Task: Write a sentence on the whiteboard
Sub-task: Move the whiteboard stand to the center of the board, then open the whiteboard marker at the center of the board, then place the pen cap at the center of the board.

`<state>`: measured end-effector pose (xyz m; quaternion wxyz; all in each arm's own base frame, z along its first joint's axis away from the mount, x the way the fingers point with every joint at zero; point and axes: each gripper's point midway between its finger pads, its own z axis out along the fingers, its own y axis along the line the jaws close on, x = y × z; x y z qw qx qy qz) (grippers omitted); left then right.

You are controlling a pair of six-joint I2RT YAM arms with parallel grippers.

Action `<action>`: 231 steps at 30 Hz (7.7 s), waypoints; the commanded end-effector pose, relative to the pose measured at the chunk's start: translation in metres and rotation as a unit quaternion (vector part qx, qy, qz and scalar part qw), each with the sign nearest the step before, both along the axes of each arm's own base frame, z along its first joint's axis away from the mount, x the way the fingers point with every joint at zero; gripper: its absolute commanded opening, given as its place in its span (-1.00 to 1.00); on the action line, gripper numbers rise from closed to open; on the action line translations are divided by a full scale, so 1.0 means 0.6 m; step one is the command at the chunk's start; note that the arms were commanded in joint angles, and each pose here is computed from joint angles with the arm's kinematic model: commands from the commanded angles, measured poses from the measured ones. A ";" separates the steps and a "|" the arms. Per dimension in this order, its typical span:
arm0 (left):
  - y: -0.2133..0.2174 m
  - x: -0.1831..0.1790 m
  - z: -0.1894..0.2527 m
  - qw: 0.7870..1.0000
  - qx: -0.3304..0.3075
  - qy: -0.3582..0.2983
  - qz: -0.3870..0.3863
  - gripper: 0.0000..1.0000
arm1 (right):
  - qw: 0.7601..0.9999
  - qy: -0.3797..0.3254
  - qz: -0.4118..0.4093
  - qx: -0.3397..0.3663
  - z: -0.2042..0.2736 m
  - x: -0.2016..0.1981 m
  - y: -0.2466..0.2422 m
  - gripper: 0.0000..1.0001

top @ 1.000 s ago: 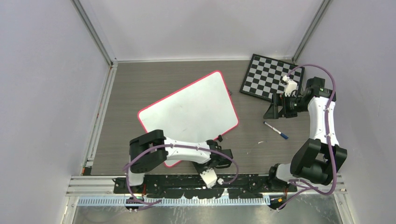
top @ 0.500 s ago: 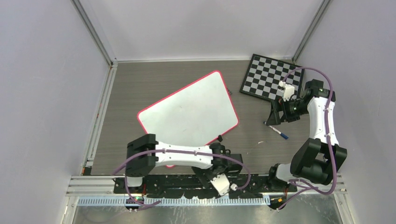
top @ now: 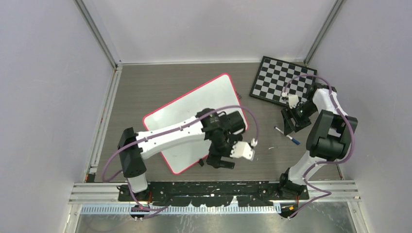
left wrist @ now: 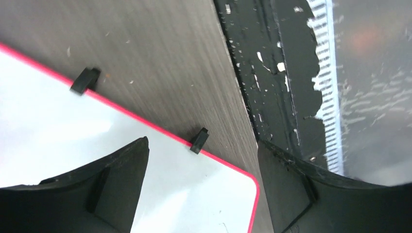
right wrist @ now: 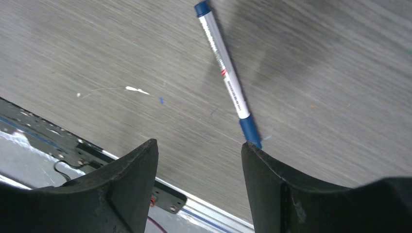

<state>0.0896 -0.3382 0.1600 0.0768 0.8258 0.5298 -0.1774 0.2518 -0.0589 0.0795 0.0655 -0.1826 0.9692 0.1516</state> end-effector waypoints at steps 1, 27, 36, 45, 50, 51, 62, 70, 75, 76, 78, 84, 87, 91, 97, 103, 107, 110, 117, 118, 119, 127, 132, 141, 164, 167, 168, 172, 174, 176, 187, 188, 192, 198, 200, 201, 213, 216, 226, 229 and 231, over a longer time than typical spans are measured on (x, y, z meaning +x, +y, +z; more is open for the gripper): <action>-0.020 0.021 0.092 0.987 -0.091 0.061 0.118 0.68 | 0.996 0.016 0.059 -0.062 -0.015 0.029 -0.024 0.34; 0.123 0.262 0.366 0.815 -0.359 -0.008 0.454 0.99 | 0.978 0.077 0.153 -0.117 -0.121 0.058 0.039 -0.41; 0.151 0.306 0.336 0.780 -0.339 -0.058 0.523 0.99 | 0.993 0.012 0.097 -0.060 -0.023 0.082 0.080 -0.99; 0.128 0.310 0.359 0.782 -0.357 -0.040 0.510 0.99 | 0.980 -0.176 -0.004 0.090 0.236 0.143 0.178 -0.99; 0.110 0.305 0.362 0.791 -0.359 -0.013 0.495 0.99 | 0.945 -0.255 -0.055 0.199 0.375 0.151 0.233 -0.99; 0.105 0.303 0.362 0.794 -0.360 -0.007 0.489 0.99 | 0.932 -0.269 -0.066 0.232 0.406 0.151 0.248 -1.00; 0.012 0.293 0.376 0.786 -0.402 0.139 0.449 0.93 | 0.779 -0.343 -0.153 0.502 0.641 0.126 0.327 -0.99; -0.039 0.279 0.411 0.760 -0.447 0.244 0.404 0.59 | 0.782 -0.322 -0.151 0.513 0.659 0.103 0.374 -1.00; -0.043 0.275 0.407 0.761 -0.439 0.260 0.401 0.51 | 0.791 -0.304 -0.151 0.509 0.646 0.093 0.392 -0.99; -0.044 0.274 0.407 0.761 -0.439 0.260 0.400 0.48 | 0.793 -0.301 -0.153 0.508 0.644 0.091 0.393 -0.99; -0.046 0.269 0.406 0.764 -0.439 0.259 0.395 0.41 | 0.795 -0.299 -0.155 0.504 0.641 0.090 0.397 -1.00; -0.049 0.274 0.407 0.766 -0.441 0.251 0.395 -0.20 | 0.799 -0.286 -0.156 0.506 0.638 0.090 0.406 -0.99; -0.053 0.270 0.402 0.765 -0.438 0.264 0.391 -0.42 | 0.801 -0.277 -0.157 0.507 0.630 0.092 0.411 -0.99; -0.060 0.270 0.398 0.762 -0.439 0.279 0.386 -0.33 | 0.804 -0.261 -0.153 0.512 0.615 0.092 0.421 -0.99; -0.075 0.291 0.405 0.758 -0.442 0.281 0.389 -0.61 | 0.808 -0.259 -0.150 0.507 0.613 0.093 0.424 -0.99; -0.060 0.285 0.395 0.771 -0.428 0.269 0.388 -1.00 | 0.818 -0.260 -0.104 0.503 0.608 0.068 0.429 -0.42; -0.024 0.247 0.359 0.826 -0.393 0.240 0.326 -1.00 | 0.838 -0.233 -0.017 0.493 0.593 0.019 0.435 0.42; 0.014 0.215 0.326 0.869 -0.363 0.199 0.270 -1.00 | 0.855 -0.194 0.030 0.481 0.571 -0.019 0.433 0.63; 0.039 0.174 0.283 0.894 -0.299 0.231 0.242 -1.00 | 0.887 -0.168 0.074 0.423 0.523 -0.066 0.423 0.79; 0.038 0.171 0.282 0.894 -0.298 0.234 0.238 -1.00 | 0.891 -0.164 0.076 0.416 0.516 -0.069 0.424 0.74; 0.037 0.169 0.280 0.895 -0.297 0.235 0.235 -1.00 | 0.894 -0.161 0.080 0.410 0.508 -0.071 0.425 0.67; 0.028 0.140 0.257 0.906 -0.275 0.245 0.209 -1.00 | 0.904 -0.142 0.104 0.390 0.473 -0.088 0.444 0.28; 0.021 0.140 0.256 0.906 -0.266 0.252 0.212 -1.00 | 0.903 -0.134 0.117 0.392 0.467 -0.094 0.460 0.18; 0.015 0.144 0.252 0.903 -0.257 0.262 0.222 -1.00 | 0.903 -0.123 0.139 0.388 0.456 -0.111 0.470 0.01; 0.008 0.111 0.257 0.918 -0.227 0.269 0.183 -1.00 | 0.903 -0.112 0.176 0.376 0.449 -0.131 0.483 -0.30; 0.007 0.113 0.256 0.919 -0.227 0.266 0.184 -1.00 | 0.902 -0.111 0.173 0.379 0.451 -0.130 0.484 -0.28; 0.006 0.114 0.257 0.918 -0.228 0.266 0.185 -1.00 | 0.902 -0.111 0.173 0.381 0.452 -0.130 0.485 -0.32; 0.002 0.118 0.262 0.916 -0.232 0.265 0.192 -1.00 | 0.901 -0.107 0.176 0.383 0.450 -0.135 0.485 -0.43; 0.000 0.120 0.264 0.915 -0.235 0.263 0.195 -1.00 | 0.901 -0.105 0.180 0.381 0.446 -0.138 0.484 -0.39; -0.002 0.122 0.266 0.915 -0.237 0.263 0.196 -1.00 | 0.901 -0.103 0.183 0.379 0.444 -0.140 0.484 -0.34; -0.001 0.124 0.262 0.914 -0.234 0.262 0.201 -1.00 | 0.901 -0.107 0.197 0.372 0.443 -0.143 0.485 -0.66; 0.000 0.123 0.262 0.914 -0.234 0.262 0.201 -1.00 | 0.902 -0.108 0.196 0.370 0.443 -0.142 0.485 -0.78; 0.010 0.118 0.251 0.917 -0.226 0.257 0.204 -1.00 | 0.909 -0.119 0.185 0.353 0.444 -0.130 0.481 -0.99; 0.040 0.107 0.226 0.921 -0.211 0.249 0.213 -1.00 | 0.913 -0.158 0.167 0.337 0.465 -0.103 0.464 -1.00; 0.051 0.105 0.219 0.921 -0.209 0.247 0.218 -1.00 | 0.911 -0.169 0.157 0.343 0.477 -0.093 0.455 -0.99; 0.056 0.105 0.214 0.921 -0.206 0.246 0.223 -1.00 | 0.910 -0.173 0.151 0.345 0.482 -0.086 0.449 -1.00; 0.115 0.151 0.278 0.878 -0.280 0.244 0.303 -1.00 | 0.915 -0.196 0.102 0.337 0.488 -0.042 0.397 -0.99; 0.162 0.214 0.335 0.828 -0.341 0.215 0.389 -1.00 | 0.916 -0.200 0.092 0.335 0.475 -0.034 0.399 -0.99; 0.419 0.329 0.338 0.610 -0.374 0.058 0.696 -1.00 | 0.918 -0.231 0.146 0.289 0.428 -0.047 0.467 -1.00; 0.496 0.338 0.287 0.545 -0.334 0.064 0.766 -1.00 | 0.918 -0.235 0.164 0.275 0.413 -0.052 0.486 -0.99; 0.534 0.339 0.243 0.520 -0.291 0.076 0.799 -1.00 | 0.916 -0.243 0.176 0.265 0.404 -0.056 0.498 -0.99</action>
